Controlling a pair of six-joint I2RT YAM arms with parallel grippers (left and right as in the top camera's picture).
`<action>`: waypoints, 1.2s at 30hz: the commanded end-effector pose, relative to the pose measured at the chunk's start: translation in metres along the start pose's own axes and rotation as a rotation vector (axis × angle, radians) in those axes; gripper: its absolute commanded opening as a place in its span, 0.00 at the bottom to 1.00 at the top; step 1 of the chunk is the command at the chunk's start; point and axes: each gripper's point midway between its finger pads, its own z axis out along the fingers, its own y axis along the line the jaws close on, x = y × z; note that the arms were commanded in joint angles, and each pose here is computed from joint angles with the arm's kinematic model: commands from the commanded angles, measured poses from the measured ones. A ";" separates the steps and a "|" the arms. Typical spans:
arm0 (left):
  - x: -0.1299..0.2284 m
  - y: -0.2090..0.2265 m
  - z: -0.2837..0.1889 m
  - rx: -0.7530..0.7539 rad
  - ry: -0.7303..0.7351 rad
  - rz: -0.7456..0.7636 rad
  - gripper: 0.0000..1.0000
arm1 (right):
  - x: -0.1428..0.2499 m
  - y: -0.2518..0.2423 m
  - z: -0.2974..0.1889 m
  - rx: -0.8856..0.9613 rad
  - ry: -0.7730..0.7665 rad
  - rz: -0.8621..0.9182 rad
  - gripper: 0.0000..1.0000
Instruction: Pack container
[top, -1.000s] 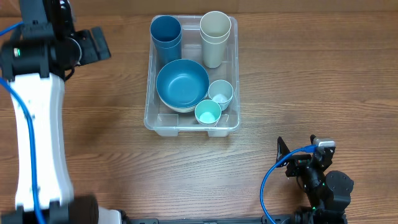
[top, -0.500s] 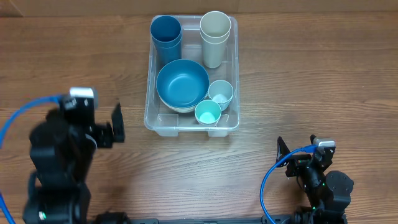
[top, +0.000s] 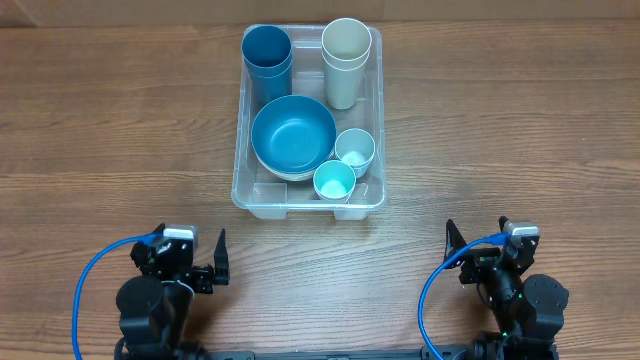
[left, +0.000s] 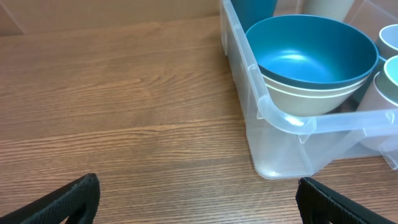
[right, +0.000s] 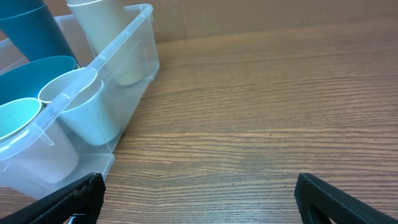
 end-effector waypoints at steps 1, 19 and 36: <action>0.005 -0.004 0.000 0.015 -0.048 0.016 1.00 | 0.001 0.001 0.000 -0.008 -0.005 -0.001 1.00; 0.026 -0.011 0.010 0.045 -0.034 0.011 1.00 | 0.001 0.001 0.000 -0.008 -0.005 -0.001 1.00; 0.026 -0.011 0.010 0.046 -0.034 0.011 1.00 | 0.001 0.001 0.000 -0.008 -0.005 -0.001 1.00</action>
